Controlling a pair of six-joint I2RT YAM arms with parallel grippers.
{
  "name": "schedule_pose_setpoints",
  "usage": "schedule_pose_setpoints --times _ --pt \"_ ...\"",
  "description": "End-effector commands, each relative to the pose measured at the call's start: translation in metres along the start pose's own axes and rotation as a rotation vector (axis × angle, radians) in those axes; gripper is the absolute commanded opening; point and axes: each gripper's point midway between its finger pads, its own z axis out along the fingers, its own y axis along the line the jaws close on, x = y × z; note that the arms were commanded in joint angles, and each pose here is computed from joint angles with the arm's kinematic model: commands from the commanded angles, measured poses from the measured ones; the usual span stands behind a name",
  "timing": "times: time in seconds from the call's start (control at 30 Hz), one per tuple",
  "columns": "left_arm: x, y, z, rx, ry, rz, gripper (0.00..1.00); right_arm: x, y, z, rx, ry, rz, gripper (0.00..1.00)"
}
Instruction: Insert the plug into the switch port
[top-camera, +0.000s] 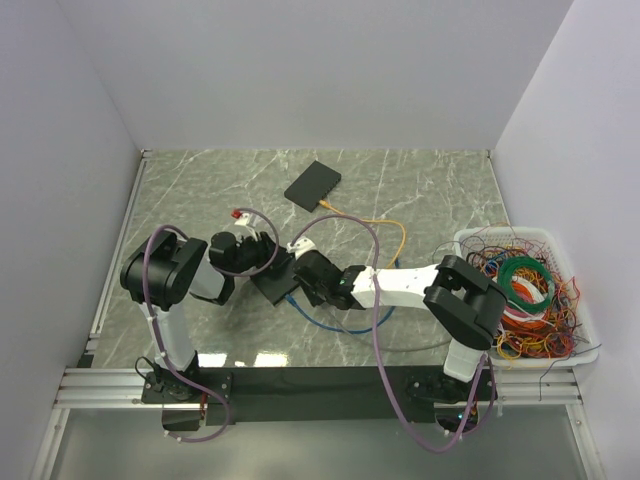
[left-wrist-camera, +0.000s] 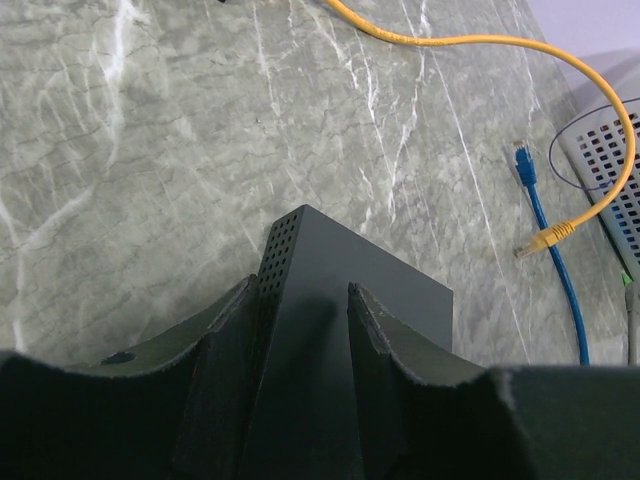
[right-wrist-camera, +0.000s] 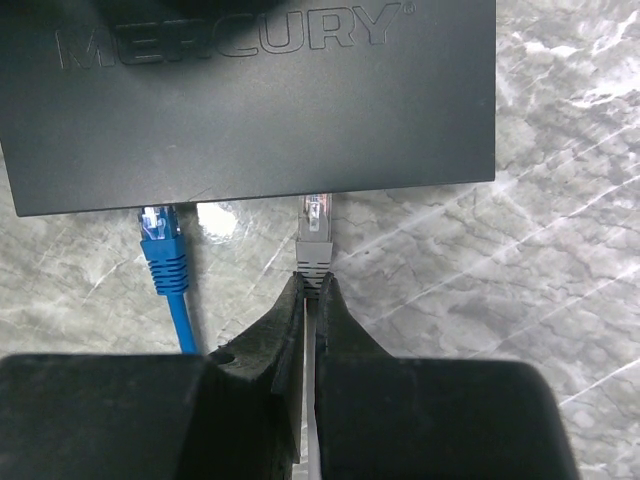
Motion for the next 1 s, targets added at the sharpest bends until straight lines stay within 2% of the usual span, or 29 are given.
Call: schedule_pose_setpoints --times 0.0,0.73,0.93,0.97 --pt "0.025 -0.026 0.002 0.12 0.108 0.0 0.46 -0.068 0.003 -0.015 0.009 -0.197 0.033 0.0" --pt "0.033 -0.024 0.007 0.139 0.13 -0.016 0.4 -0.066 0.005 0.003 0.004 -0.171 0.034 0.0" --pt "0.035 -0.023 0.007 0.139 0.127 -0.021 0.26 -0.061 0.004 0.009 0.0 -0.163 0.048 0.0" --pt "0.034 -0.023 0.007 0.139 0.124 -0.021 0.18 -0.061 0.003 0.009 0.001 -0.163 0.051 0.0"
